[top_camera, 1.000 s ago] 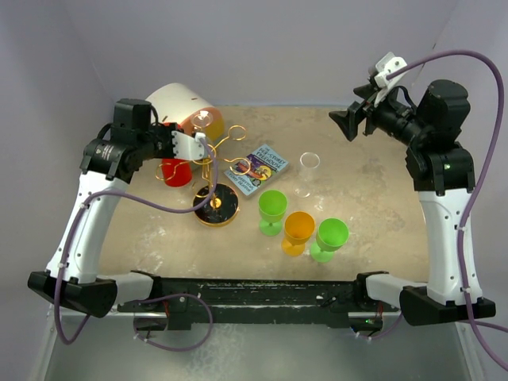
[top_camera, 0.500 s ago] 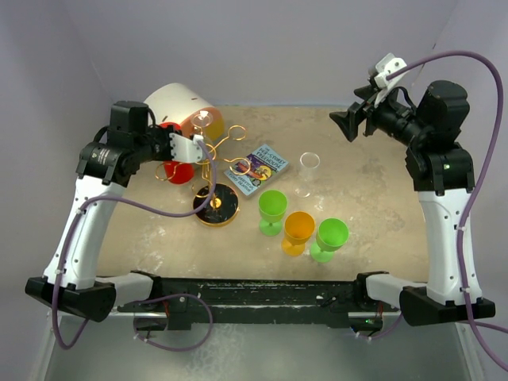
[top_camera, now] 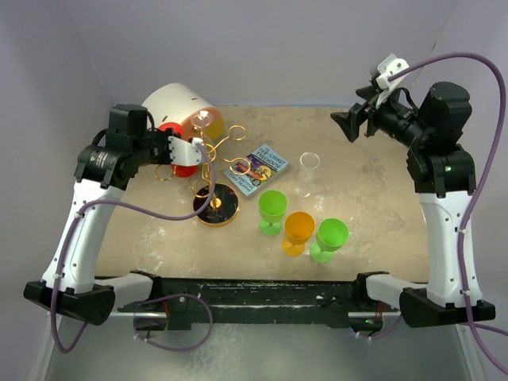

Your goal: Place the wine glass upside down on the wine glass rack

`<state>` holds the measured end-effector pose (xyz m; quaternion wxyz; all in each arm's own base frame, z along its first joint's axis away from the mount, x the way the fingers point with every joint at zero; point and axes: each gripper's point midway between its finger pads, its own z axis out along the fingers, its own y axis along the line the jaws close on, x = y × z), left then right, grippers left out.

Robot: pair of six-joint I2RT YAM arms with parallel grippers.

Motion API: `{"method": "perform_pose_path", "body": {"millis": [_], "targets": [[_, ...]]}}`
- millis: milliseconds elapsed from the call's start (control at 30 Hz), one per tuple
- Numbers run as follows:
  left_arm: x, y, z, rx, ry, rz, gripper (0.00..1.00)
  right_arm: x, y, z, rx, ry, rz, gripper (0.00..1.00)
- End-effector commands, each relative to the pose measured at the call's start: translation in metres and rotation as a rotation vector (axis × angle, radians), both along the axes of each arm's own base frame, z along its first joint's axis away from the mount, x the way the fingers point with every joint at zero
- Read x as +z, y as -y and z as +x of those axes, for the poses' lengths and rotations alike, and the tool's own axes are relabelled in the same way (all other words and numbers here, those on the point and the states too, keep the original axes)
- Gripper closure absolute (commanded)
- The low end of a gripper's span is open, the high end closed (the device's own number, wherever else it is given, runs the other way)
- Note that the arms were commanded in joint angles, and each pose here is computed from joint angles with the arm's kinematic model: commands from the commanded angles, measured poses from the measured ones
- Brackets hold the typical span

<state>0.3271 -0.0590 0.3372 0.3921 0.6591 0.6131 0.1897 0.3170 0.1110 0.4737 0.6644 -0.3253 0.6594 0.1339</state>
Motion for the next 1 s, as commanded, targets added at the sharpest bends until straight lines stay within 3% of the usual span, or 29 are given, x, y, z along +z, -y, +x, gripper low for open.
{"method": "perform_pose_path", "body": {"millis": [0, 267, 333, 433, 600, 800, 967], "targets": [[0.011, -0.001, -0.012, 0.003, 0.024, -0.018, 0.79, 0.011, 0.005, -0.002, -0.021, 0.054, -0.005, 0.21], [0.029, -0.001, -0.024, 0.019, 0.04, -0.065, 0.75, 0.001, 0.024, 0.008, -0.128, 0.043, -0.064, 0.16], [0.035, 0.0, -0.027, 0.027, 0.047, -0.097, 0.73, -0.005, 0.029, 0.009, -0.156, 0.032, -0.084, 0.1], [0.043, 0.002, -0.029, 0.049, 0.053, -0.158, 0.71, -0.02, 0.037, 0.012, -0.191, -0.008, -0.117, 0.02], [0.057, -0.004, -0.021, 0.146, 0.098, -0.278, 0.67, -0.062, 0.038, 0.005, -0.148, -0.133, -0.216, 0.01], [0.081, -0.021, -0.002, 0.361, 0.199, -0.464, 0.31, -0.148, 0.014, -0.05, 0.136, -0.418, -0.41, 0.06], [0.092, -0.039, 0.013, 0.516, 0.284, -0.553, 0.01, -0.205, 0.021, -0.089, 0.195, -0.567, -0.526, 0.08]]}}
